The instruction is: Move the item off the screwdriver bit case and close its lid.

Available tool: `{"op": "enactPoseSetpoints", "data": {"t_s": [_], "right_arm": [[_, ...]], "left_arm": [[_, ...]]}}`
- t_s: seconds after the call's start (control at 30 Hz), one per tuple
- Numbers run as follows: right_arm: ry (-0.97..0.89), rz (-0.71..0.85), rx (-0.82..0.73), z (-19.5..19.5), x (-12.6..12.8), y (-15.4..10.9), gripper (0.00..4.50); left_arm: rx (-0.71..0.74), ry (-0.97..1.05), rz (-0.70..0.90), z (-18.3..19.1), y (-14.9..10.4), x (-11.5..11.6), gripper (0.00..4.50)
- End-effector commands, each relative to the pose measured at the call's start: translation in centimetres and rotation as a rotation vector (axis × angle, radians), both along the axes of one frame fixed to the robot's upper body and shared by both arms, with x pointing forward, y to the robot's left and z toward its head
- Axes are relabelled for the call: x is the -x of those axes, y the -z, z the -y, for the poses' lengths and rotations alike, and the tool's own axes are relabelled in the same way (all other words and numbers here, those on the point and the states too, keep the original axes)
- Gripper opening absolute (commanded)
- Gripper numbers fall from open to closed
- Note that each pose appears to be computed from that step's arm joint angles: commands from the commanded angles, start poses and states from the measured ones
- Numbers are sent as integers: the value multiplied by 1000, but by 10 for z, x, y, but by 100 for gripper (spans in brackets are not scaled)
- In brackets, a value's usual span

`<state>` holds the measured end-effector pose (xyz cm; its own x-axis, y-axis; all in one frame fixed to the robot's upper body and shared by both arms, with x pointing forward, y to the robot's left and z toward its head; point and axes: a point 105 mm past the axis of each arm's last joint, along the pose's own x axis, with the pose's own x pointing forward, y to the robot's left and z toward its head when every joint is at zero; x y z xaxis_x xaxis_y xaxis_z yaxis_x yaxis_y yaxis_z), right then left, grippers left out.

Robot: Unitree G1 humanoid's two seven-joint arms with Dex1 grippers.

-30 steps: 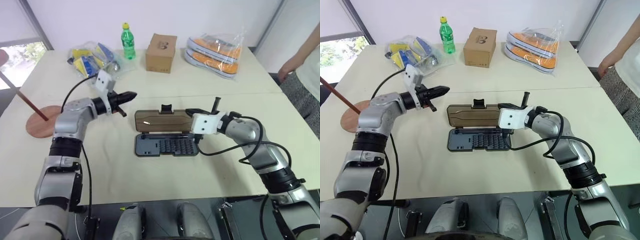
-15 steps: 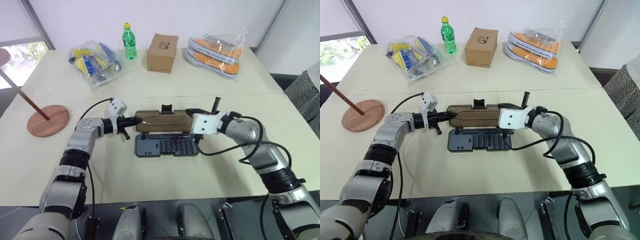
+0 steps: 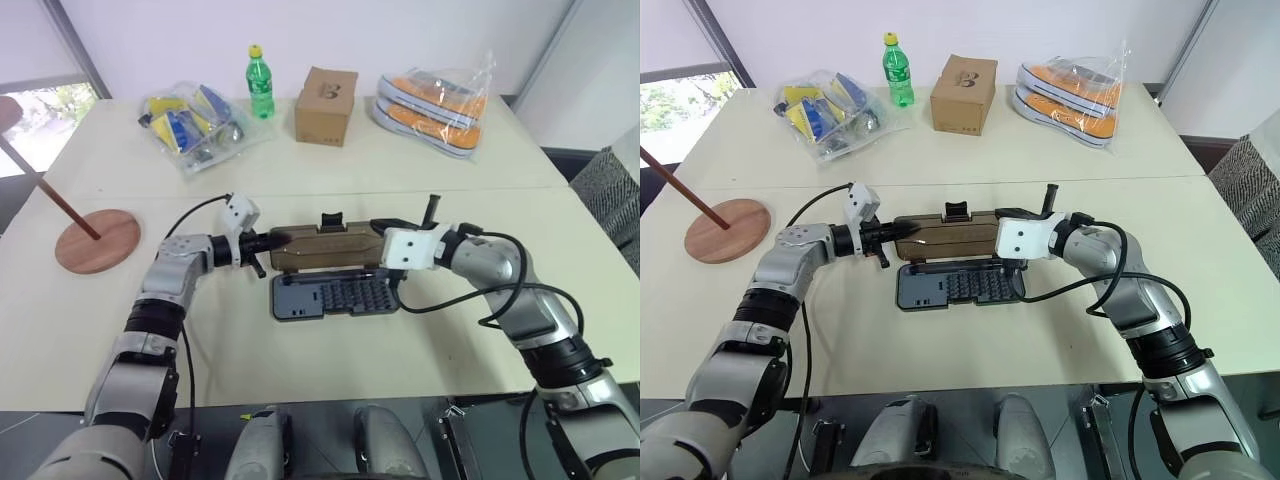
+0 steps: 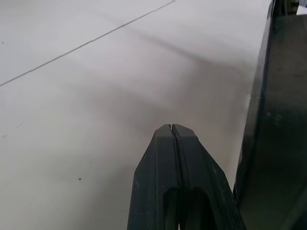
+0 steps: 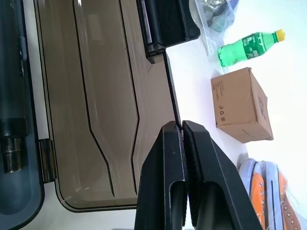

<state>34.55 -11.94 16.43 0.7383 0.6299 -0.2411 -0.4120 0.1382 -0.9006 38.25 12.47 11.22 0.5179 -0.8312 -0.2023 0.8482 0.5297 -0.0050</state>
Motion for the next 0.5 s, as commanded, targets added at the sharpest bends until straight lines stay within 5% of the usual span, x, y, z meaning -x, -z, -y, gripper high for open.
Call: {"op": "enactPoseSetpoints", "data": {"t_s": [0.03,0.3,0.5], "right_arm": [[-24,14,-8,-4,6,-6,62],[-7,-7,3,1,4,-6,446],[66,-150,-53,22,11,-22,446]], "left_arm": [[17,18,68,4,-20,-2,0],[12,20,76,5,-21,-3,0],[8,29,87,5,-22,-2,0]]}}
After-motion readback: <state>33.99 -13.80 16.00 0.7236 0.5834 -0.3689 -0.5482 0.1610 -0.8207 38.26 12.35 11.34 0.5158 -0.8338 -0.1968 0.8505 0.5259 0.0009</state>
